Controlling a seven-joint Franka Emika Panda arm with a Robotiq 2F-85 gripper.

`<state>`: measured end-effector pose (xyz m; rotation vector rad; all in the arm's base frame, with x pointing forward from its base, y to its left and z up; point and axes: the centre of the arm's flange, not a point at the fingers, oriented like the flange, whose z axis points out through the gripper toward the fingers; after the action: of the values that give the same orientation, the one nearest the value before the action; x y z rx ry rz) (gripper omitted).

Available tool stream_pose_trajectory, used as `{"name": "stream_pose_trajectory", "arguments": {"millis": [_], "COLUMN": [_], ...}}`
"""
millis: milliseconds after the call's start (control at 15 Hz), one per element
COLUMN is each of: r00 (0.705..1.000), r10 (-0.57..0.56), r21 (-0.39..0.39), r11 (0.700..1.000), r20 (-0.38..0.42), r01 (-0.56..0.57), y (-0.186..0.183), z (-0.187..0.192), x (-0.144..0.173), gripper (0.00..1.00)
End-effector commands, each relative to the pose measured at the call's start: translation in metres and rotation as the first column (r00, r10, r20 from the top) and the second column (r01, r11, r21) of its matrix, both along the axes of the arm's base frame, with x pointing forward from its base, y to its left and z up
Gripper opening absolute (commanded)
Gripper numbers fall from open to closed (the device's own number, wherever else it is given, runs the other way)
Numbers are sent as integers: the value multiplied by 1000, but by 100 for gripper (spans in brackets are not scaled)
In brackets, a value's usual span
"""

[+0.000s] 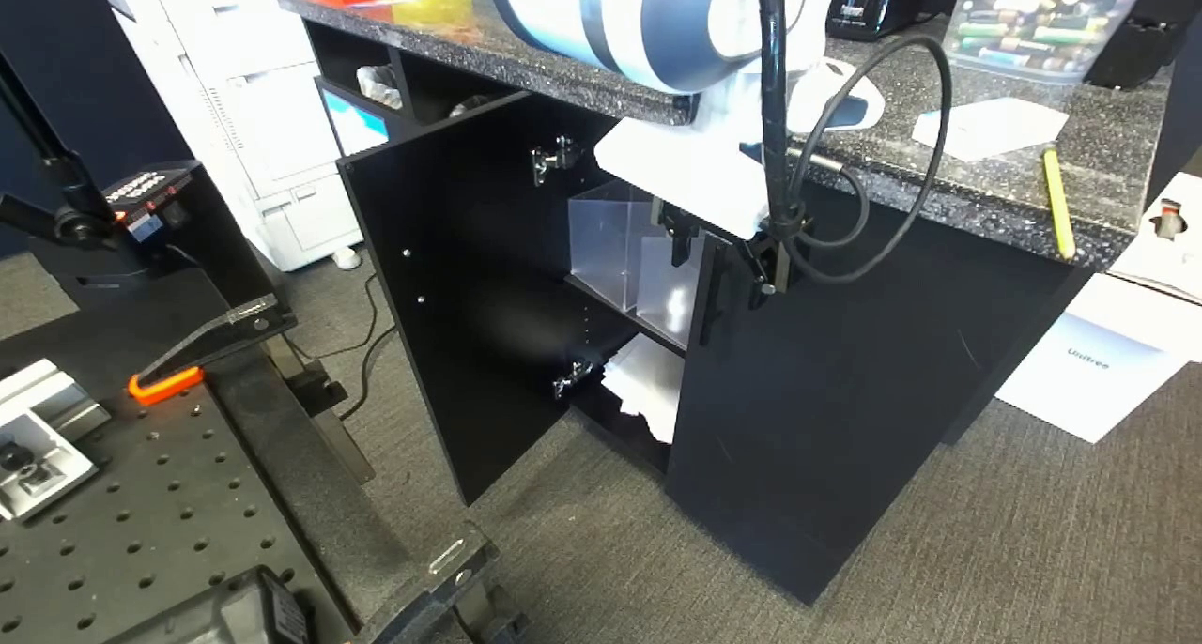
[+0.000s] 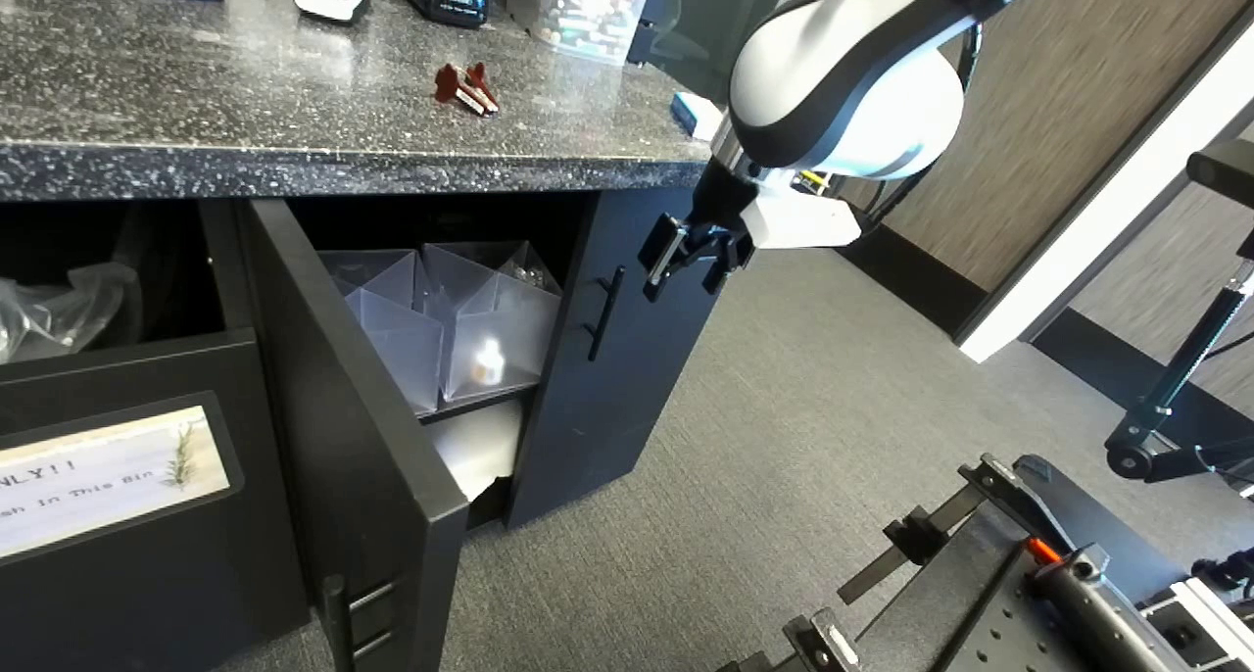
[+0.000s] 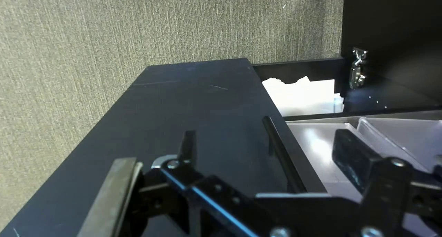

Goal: Open the cabinet door on the right

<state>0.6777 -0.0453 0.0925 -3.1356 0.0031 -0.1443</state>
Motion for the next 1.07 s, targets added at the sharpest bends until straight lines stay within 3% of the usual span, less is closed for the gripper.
{"name": "stream_pose_trajectory", "arguments": {"millis": [0, 467, 533, 667, 1000], "r00": [998, 993, 990, 981, 922], "r10": [3, 4, 8, 21, 69], "r21": [35, 31, 27, 19, -34], "r11": [999, 999, 1000, 1000, 998], "r20": [55, 121, 141, 190, 382], "r01": [-5, -8, -11, -25, -61], "y": [8, 29, 32, 40, 65], "z": [-21, -54, -58, -64, -76], "x": [33, 45, 41, 30, 4], "gripper": [100, 99, 75, 73, 34]}}
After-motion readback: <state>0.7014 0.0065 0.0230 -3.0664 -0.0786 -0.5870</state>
